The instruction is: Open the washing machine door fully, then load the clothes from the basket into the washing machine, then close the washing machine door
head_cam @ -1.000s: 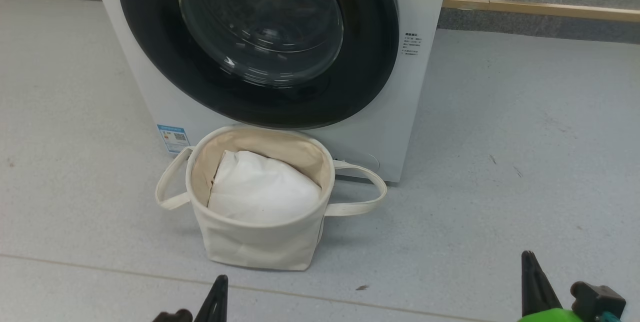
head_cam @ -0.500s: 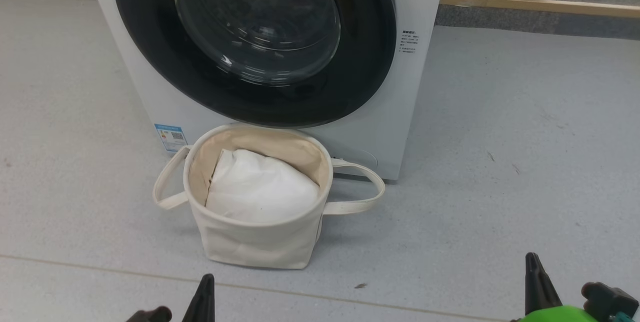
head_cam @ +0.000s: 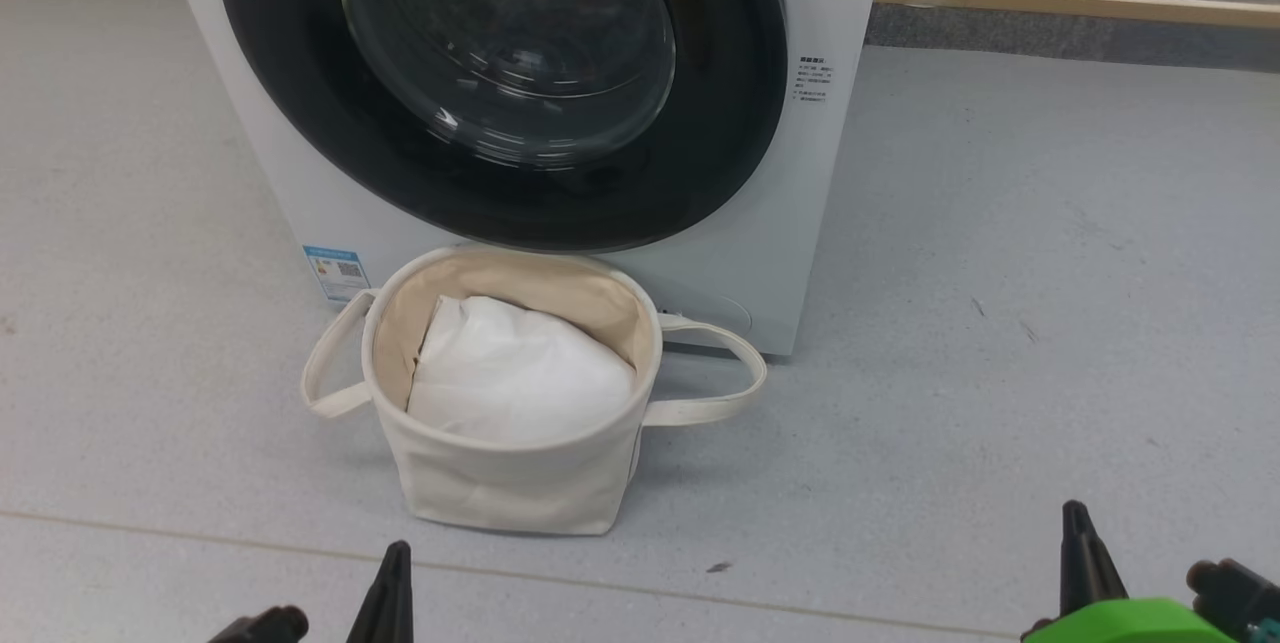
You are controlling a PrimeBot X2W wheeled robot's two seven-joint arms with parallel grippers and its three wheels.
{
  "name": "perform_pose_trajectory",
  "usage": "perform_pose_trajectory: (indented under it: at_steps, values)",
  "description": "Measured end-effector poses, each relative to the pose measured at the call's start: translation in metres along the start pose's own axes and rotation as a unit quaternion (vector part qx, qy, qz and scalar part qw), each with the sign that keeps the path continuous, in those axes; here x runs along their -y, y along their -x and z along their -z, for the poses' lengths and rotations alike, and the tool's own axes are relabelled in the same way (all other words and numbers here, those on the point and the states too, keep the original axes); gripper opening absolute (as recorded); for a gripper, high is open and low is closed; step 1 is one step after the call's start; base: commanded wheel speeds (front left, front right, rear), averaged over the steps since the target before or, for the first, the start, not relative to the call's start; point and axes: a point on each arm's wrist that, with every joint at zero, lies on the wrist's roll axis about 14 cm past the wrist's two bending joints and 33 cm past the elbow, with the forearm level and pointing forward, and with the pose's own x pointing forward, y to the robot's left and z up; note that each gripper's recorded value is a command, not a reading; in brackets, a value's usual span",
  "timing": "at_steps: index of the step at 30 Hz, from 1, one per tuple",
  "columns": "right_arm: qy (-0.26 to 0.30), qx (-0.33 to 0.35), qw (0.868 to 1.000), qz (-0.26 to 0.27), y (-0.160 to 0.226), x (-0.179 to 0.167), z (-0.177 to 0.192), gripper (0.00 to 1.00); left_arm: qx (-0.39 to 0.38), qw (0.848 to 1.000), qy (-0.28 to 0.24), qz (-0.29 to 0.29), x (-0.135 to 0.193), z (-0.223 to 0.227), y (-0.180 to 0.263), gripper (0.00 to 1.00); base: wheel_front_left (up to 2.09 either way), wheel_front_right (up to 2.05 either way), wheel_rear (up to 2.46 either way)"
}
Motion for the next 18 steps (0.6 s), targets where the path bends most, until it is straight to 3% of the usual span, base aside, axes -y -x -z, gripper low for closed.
perform_pose_trajectory:
  at_steps: [18]
  values:
    - [-0.099, -0.002, 0.995, 0.015, -0.0046, 0.0047, -0.0039, 0.00, -0.012, 0.994, 0.108, -0.002, -0.0013, -0.0041, -0.0073, 0.00, 0.00, 0.00, 0.00]
